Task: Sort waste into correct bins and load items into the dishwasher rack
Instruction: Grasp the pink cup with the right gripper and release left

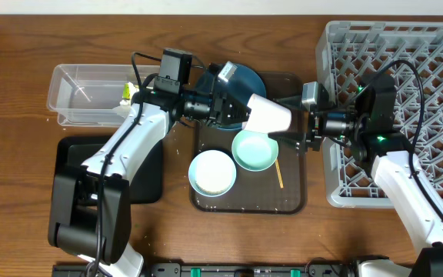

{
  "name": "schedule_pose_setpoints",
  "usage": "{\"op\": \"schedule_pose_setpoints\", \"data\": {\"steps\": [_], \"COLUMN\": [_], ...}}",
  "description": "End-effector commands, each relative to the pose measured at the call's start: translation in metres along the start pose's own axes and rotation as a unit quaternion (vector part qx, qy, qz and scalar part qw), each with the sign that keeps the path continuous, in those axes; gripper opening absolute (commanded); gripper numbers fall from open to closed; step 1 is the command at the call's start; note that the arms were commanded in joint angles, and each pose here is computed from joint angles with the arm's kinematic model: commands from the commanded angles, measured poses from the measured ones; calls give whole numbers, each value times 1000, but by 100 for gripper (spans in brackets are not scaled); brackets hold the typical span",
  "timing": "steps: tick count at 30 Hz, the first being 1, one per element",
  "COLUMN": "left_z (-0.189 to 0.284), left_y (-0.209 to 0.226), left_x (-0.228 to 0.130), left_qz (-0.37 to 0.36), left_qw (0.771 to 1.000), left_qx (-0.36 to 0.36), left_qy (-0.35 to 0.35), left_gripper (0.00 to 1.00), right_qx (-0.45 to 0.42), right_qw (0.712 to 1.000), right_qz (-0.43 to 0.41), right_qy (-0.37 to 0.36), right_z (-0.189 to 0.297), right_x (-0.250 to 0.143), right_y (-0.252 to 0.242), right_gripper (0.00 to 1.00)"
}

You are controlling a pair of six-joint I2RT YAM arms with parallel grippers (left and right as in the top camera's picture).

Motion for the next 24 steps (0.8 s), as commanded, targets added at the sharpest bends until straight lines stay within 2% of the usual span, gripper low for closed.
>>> {"op": "schedule_pose_setpoints", "data": {"steps": [1,6,10,16,18,19,22,24], "left_z": [-1,-1,-1,-1,-1,-1,0,1], "left_y": [-2,-2,-2,-2,-2,-2,1,6], "left_x": [2,2,2,2,2,2,4,7], "left_qz": [0,0,0,0,-1,-1,0,1], "left_qw": [1000,1000,1000,1000,1000,1000,1000,998], "left_qx": [-1,-1,-1,0,0,0,21,49], "left_qy": [1,1,1,0,0,0,-14,-33], "left_gripper": [6,6,6,8,23,28,37,39], "right_qx": [15,15,11,11,11,8,-29,-73], "right_qw": [1000,1000,1000,1000,1000,1000,998,992], "right_qz": [7,7,5,0,-2,-7,-56,-97], "right_qy": [-10,-10,-7,-4,-3,-1,19,42], "right_z": [-2,-2,-2,-3,-3,-3,-3,-2], "right_x": [6,6,6,5,4,4,1,-4], "right_y": [0,0,-1,0,0,0,-6,-11], "right_gripper": [79,73,63,62,58,56,47,37]}}
Point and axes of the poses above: each gripper's point midway between its finger pads, its own z axis back along the fingers, its own y axis along the line the jaws close on, x = y × z, the point moved 10 cm from there along z, back along the fingers, and after that the axes turned 7 degrees about z, right-handed, at the moved point
